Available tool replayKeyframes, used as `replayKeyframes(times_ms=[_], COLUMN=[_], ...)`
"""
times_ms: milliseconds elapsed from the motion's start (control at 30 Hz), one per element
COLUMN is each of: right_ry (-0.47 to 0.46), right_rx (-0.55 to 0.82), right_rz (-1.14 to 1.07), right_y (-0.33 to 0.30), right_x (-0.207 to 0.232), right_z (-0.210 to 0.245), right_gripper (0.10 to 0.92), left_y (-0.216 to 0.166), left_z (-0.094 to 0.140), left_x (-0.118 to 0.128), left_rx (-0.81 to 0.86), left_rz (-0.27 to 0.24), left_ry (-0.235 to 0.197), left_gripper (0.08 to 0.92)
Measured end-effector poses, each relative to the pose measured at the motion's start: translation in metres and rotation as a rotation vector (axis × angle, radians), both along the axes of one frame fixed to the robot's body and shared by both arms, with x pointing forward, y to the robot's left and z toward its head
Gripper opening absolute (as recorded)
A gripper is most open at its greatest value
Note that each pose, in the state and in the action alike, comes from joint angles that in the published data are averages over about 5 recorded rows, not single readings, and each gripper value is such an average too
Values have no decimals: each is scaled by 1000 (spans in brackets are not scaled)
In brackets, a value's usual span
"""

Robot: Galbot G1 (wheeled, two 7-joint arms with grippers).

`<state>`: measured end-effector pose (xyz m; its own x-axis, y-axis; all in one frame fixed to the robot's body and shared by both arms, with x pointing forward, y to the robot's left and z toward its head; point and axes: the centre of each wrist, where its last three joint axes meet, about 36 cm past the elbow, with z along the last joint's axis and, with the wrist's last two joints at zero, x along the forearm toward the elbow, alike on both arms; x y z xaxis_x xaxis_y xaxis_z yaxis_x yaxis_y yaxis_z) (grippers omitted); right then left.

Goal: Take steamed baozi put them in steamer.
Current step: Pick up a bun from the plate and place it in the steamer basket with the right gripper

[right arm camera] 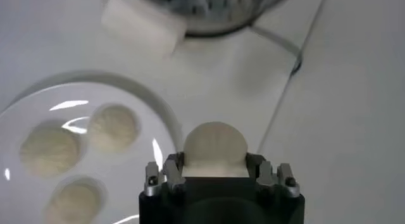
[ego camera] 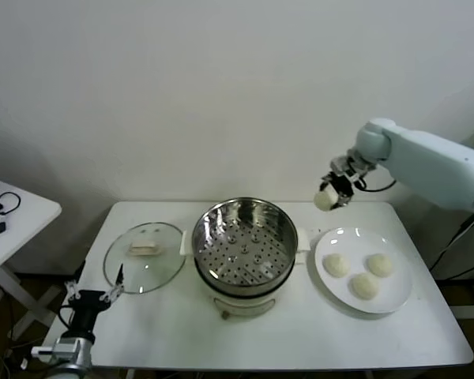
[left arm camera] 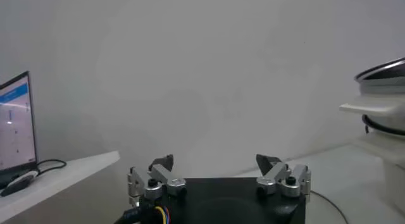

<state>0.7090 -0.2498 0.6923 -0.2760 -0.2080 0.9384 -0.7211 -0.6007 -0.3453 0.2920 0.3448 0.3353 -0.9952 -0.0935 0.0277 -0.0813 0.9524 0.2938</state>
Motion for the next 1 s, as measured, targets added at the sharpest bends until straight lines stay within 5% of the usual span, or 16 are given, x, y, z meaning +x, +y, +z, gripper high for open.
replayKeyframes(times_ms=[300, 1000], right_ry=[-47, 1], right_rx=[-53, -192], right_rz=[408, 722], right_y=[92, 169], right_x=[-27, -14], right_z=[28, -52], right_gripper=[645, 645], left_y=[-3, 2], left_z=[-2, -7], left_x=[0, -2], left_rx=[-3, 6], left_rz=[3, 15], left_ry=[-1, -1], left_gripper=[823, 823])
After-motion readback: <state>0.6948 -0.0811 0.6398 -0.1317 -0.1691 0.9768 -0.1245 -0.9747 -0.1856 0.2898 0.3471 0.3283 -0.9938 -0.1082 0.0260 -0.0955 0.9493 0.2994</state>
